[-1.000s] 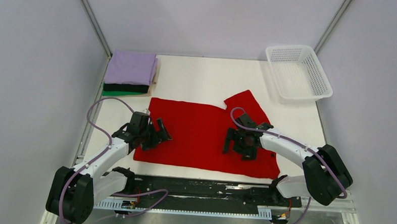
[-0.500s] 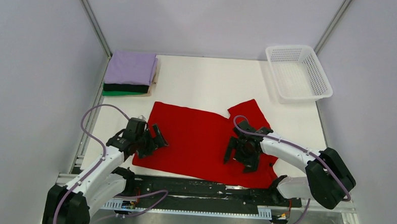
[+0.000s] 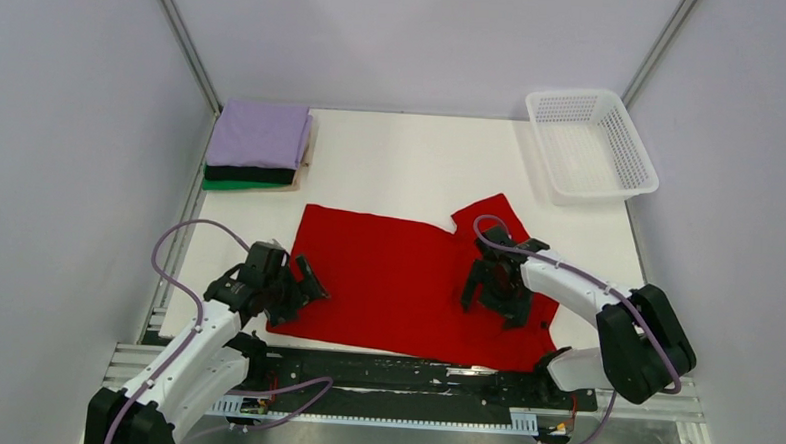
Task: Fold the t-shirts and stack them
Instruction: Grab the side of the flattened tshirt furthest away from the robot with both arms
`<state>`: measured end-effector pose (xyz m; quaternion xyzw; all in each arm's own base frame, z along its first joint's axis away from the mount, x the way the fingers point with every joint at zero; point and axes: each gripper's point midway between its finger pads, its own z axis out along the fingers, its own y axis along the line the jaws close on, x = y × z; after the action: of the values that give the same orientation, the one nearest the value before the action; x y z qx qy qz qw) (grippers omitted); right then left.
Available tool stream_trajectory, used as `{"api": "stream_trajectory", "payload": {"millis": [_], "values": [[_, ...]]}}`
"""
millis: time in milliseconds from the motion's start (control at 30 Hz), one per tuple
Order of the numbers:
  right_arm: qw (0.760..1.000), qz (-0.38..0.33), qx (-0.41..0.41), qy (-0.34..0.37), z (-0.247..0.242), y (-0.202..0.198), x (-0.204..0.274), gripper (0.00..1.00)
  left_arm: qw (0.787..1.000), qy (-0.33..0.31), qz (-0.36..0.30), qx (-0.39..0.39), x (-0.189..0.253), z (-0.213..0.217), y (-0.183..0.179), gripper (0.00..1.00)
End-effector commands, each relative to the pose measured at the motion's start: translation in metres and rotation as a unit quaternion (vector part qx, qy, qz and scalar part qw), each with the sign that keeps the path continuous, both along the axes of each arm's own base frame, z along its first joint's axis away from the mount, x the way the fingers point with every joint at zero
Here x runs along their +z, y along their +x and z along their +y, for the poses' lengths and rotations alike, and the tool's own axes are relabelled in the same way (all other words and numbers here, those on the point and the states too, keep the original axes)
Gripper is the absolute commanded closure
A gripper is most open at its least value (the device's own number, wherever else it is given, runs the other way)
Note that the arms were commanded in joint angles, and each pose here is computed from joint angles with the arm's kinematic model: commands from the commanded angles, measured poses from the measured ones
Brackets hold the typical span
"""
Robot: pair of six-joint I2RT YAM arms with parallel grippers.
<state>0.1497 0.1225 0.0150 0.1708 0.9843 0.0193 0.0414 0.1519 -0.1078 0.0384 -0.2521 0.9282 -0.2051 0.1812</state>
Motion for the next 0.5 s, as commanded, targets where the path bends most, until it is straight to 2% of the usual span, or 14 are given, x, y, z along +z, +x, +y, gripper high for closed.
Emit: {"api": "stream_trajectory", "payload": {"millis": [0, 133, 467], "values": [[0.998, -0.068, 0.012, -0.009, -0.007, 0.037, -0.009, 0.0, 1.0, 0.0, -0.003, 0.016, 0.003, 0.002, 0.001, 0.0], [0.995, -0.1, 0.0, 0.003, -0.006, 0.061, -0.013, 0.0, 1.0, -0.006, -0.008, 0.011, 0.006, -0.001, 0.003, 0.0], [0.99, -0.137, 0.005, -0.013, -0.016, 0.081, 0.0, 0.0, 0.999, -0.032, 0.001, 0.02, 0.003, -0.006, -0.007, 0.0]]}}
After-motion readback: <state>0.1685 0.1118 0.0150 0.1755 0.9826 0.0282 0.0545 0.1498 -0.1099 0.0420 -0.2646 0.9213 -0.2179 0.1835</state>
